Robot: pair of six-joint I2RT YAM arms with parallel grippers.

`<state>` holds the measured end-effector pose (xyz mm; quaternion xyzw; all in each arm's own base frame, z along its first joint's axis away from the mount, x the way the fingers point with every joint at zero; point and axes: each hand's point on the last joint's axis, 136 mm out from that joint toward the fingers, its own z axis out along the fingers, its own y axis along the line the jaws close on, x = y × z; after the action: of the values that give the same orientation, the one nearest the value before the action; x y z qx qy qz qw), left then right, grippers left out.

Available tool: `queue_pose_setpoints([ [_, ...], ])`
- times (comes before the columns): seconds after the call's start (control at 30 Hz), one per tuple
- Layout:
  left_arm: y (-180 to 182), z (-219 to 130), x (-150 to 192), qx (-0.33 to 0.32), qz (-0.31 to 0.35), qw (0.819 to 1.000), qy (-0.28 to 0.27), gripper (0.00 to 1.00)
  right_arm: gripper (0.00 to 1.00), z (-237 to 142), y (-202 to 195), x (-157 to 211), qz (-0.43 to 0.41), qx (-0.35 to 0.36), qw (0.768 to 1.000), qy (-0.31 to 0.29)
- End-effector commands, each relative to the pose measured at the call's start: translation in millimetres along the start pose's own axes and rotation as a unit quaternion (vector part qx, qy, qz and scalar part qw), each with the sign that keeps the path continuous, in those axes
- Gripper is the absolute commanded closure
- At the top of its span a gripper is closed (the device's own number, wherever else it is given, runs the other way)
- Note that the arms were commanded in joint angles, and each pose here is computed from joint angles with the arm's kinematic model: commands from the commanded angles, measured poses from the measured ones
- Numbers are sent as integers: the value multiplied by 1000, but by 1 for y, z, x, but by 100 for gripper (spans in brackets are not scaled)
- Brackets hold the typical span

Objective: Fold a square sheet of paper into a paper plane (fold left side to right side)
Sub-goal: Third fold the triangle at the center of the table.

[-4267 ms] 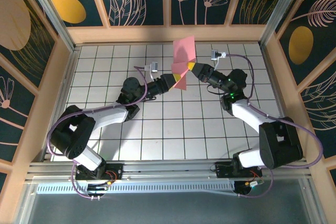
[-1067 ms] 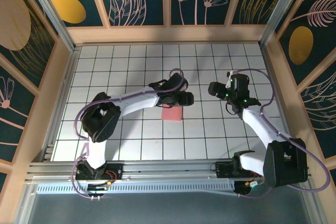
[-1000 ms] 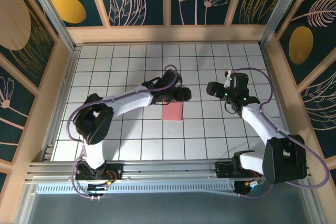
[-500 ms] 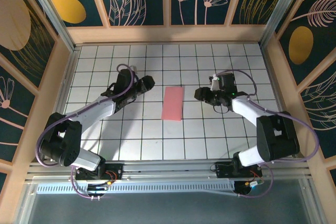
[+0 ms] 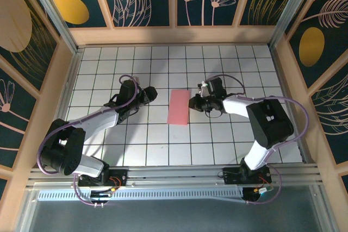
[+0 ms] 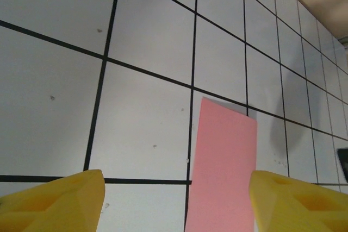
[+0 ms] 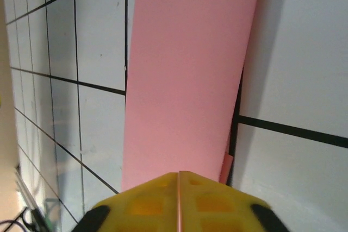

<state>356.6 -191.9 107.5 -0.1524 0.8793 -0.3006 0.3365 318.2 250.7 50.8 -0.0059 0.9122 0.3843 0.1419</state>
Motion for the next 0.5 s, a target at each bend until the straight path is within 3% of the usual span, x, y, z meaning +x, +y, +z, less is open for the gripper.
queue_pose_setpoints([
  [0.0, -6, 1, 6, 26, 6, 1000, 13, 31, 99, 11, 15, -6, -7, -27, 1000, 4],
  [0.47, -11, 14, 32, 43, 17, 996, 81, 40, 100, 33, -22, 16, -22, 32, 998, 48],
])
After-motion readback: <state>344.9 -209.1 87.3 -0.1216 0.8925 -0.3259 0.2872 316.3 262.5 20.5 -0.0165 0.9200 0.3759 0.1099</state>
